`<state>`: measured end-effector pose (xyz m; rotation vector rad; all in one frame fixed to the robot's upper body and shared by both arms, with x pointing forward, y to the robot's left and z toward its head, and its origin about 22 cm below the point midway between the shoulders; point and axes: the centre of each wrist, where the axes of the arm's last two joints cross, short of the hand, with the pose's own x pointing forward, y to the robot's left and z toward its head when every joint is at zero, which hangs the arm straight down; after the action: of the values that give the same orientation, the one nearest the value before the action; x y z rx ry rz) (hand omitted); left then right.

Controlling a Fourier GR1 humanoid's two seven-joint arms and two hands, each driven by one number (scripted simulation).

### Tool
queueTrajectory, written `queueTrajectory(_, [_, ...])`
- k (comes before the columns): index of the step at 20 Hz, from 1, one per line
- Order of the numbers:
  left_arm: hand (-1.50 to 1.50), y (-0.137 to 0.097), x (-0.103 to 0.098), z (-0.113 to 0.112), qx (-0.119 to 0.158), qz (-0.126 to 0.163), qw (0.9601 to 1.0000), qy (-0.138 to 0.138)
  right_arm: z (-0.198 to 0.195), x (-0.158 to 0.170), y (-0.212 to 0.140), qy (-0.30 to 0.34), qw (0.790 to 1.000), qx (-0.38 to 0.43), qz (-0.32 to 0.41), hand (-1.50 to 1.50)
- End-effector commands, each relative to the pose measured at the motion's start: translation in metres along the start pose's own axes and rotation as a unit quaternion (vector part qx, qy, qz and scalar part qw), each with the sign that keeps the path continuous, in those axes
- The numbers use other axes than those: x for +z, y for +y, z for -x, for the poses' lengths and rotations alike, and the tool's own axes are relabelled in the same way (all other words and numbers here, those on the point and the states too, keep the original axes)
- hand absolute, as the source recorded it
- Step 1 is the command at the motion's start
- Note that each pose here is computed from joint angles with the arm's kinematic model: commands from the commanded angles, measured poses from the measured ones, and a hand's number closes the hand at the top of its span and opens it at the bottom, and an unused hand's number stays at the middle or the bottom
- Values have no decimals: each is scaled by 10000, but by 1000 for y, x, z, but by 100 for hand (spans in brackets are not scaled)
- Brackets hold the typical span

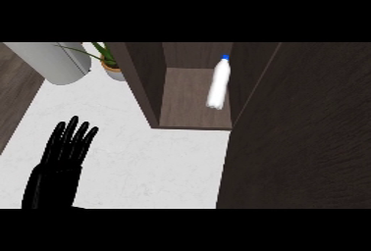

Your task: Pick up the bottled water, place it into the cabinet and close the cabinet

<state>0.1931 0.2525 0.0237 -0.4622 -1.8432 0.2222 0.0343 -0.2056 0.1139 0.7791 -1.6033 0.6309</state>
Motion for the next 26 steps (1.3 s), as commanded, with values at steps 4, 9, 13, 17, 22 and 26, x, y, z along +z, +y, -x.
queueTrajectory(4, [-150, 25, 9, -23, 10, -38, 10000, 8, -37, -20, 11, -95, 9927, 735, -956, 150])
queueTrajectory(9, [-150, 39, 17, -38, -46, 50, 10000, -26, -27, -30, 25, -527, 9966, -221, -592, 150])
queueTrajectory(13, [-150, 47, 26, -44, 32, 163, 9999, 33, -23, -34, 26, -705, 9947, -427, -607, 150])
queueTrajectory(17, [-150, 48, 21, -55, 102, 363, 9993, 22, -18, -38, 20, -525, 9952, -288, -774, 150])
queueTrajectory(22, [-150, 53, 18, -63, 56, 528, 9986, 64, -13, -43, 14, -353, 9950, -94, -924, 150])
queueTrajectory(26, [-150, 56, 17, -70, 3, 677, 9976, 117, -16, -44, 7, -281, 9939, 197, -1050, 150])
